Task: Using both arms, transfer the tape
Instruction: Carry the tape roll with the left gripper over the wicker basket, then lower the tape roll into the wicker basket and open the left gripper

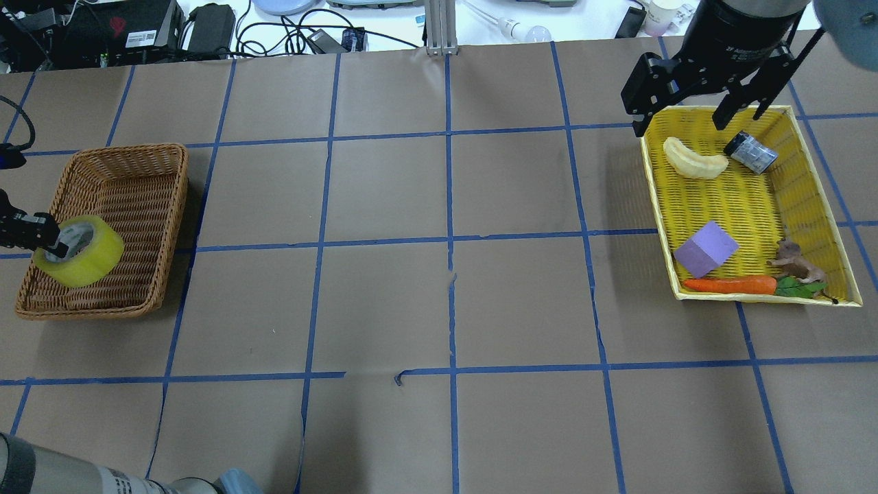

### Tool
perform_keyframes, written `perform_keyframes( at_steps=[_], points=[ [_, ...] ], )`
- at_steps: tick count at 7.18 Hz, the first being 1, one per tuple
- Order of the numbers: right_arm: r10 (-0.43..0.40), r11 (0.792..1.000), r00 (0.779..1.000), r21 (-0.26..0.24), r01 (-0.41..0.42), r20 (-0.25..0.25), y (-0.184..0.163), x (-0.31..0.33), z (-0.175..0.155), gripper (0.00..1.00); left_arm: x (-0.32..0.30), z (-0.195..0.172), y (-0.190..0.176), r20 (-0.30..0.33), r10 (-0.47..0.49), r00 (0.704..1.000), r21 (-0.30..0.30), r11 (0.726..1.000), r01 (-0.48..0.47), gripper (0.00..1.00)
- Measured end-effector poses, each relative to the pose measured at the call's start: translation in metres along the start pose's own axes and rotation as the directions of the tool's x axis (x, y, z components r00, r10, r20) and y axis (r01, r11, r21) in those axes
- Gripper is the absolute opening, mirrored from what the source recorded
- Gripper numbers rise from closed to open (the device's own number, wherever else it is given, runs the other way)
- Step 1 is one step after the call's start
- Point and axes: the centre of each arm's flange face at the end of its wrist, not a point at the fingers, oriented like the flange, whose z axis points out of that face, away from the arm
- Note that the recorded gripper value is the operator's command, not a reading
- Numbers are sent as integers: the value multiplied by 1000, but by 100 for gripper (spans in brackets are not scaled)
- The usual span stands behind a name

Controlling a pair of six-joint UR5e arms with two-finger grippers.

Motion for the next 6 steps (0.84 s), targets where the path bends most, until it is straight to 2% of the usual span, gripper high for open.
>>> perform_keyframes(
  at_steps=[2,3,4,5,6],
  points=[
    [1,1000,1000,0,-1,0,0,0,0,100,0,38,2,32,-20,999,40,999,19,0],
    [1,1000,1000,-1,-1,0,0,0,0,100,1,46,2,33,-43,999,49,998,41,37],
    [1,1000,1000,-1,-1,0,0,0,0,100,1,47,1,43,-54,998,66,997,51,78],
    [1,1000,1000,-1,-1,0,0,0,0,100,0,37,-2,70,-54,996,96,994,47,90],
    [0,1000,1000,0,0,0,0,0,0,100,5,18,-10,108,-44,993,133,991,30,92]
  ],
)
